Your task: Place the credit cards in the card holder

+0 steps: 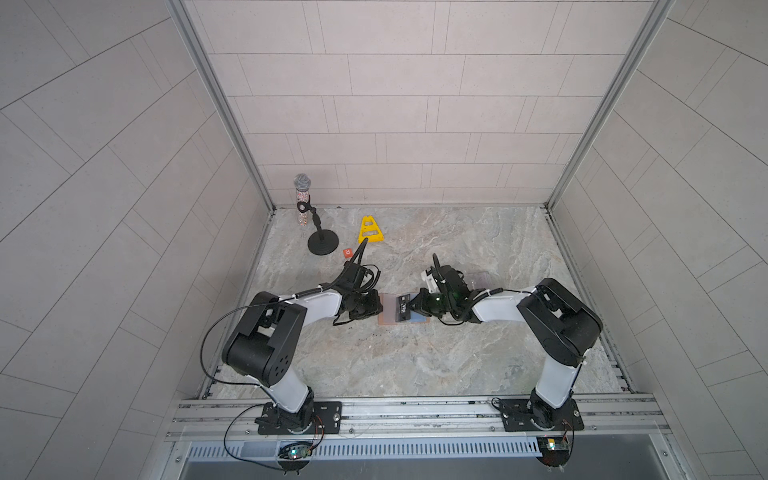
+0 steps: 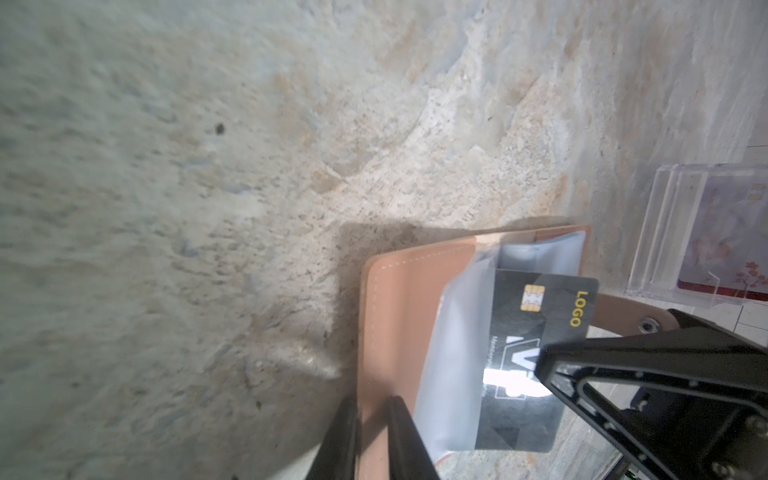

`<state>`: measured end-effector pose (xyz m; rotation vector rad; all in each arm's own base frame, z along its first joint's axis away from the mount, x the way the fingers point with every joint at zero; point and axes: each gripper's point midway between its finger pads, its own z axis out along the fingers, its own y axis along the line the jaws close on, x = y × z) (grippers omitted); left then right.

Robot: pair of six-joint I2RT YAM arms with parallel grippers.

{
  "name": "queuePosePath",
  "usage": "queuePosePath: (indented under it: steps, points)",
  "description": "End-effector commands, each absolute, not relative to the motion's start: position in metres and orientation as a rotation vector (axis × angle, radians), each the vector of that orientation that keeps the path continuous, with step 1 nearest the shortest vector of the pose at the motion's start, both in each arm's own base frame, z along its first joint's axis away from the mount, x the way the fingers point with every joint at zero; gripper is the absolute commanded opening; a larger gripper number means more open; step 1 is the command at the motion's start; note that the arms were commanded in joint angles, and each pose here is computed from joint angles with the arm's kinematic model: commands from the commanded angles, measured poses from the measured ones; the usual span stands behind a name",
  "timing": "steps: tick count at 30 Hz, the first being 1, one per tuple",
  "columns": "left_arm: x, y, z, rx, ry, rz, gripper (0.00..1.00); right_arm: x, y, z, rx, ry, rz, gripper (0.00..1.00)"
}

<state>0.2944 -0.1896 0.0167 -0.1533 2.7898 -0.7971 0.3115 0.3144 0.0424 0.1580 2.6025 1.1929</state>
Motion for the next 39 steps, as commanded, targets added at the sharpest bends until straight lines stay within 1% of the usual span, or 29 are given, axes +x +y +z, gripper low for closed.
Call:
queuePosePath:
  steps: [1,14,21,24,31,36,39]
  points:
    - [0.281,-0.176,-0.009,-0.190,2.880,-0.670,0.20,0.291,0.312,0.026,0.126,2.714,1.154,0.00]
    - [0.279,-0.181,-0.009,-0.166,2.893,-0.695,0.21,0.299,0.319,0.013,0.089,2.740,1.128,0.00]
    - [0.279,-0.179,-0.010,-0.163,2.895,-0.677,0.22,0.301,0.314,0.017,0.064,2.743,1.065,0.24]
    - [0.279,-0.178,-0.011,-0.162,2.896,-0.675,0.22,0.301,0.313,0.024,0.020,2.747,1.015,0.32]
    - [0.278,-0.178,-0.012,-0.159,2.900,-0.669,0.22,0.303,0.314,0.039,-0.091,2.750,0.896,0.45]
    - [0.277,-0.177,-0.013,-0.157,2.902,-0.668,0.22,0.304,0.311,0.041,-0.141,2.762,0.788,0.56]
    - [0.276,-0.177,-0.013,-0.159,2.901,-0.667,0.22,0.305,0.309,0.040,-0.152,2.767,0.737,0.57]
